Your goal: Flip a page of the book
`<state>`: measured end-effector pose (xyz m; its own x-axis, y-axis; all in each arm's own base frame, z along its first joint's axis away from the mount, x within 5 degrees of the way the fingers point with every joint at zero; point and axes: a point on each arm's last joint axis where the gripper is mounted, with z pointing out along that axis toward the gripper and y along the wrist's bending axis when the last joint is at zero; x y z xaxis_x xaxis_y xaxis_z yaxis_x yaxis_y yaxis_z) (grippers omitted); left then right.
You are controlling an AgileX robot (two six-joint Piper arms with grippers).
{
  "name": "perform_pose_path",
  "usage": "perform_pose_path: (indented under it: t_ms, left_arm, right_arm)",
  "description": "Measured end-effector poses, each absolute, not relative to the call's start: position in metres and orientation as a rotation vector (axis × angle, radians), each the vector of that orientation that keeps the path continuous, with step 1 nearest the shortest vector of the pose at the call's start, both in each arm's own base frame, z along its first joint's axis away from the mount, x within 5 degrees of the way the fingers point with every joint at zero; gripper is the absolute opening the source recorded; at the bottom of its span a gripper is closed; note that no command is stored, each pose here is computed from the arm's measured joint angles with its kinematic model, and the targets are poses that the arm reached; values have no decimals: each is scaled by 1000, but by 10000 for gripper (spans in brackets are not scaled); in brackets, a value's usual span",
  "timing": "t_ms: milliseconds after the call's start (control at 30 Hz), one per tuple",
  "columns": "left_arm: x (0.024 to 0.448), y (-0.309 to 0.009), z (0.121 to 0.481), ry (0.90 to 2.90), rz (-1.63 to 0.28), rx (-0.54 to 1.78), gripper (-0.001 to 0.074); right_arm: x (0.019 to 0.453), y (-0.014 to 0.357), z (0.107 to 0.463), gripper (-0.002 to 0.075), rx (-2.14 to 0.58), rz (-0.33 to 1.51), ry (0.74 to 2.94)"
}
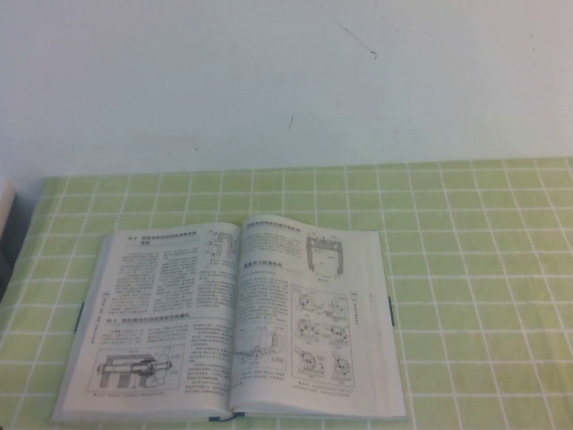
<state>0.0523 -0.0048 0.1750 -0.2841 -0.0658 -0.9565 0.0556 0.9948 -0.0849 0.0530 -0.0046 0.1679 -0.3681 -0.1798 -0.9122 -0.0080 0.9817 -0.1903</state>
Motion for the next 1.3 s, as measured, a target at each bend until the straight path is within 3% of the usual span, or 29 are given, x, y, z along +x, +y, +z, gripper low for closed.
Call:
perform_pose_path:
  t_ms: [600,1300]
  left_arm:
    - [52,-5,175,1855,-117,-7,-3]
    - [52,-5,175,1855,-115,-6,-3]
  right_arm:
    - [51,-3,169,-3,11,-56,1911]
    - [51,-4,169,-3,8,-75,1913]
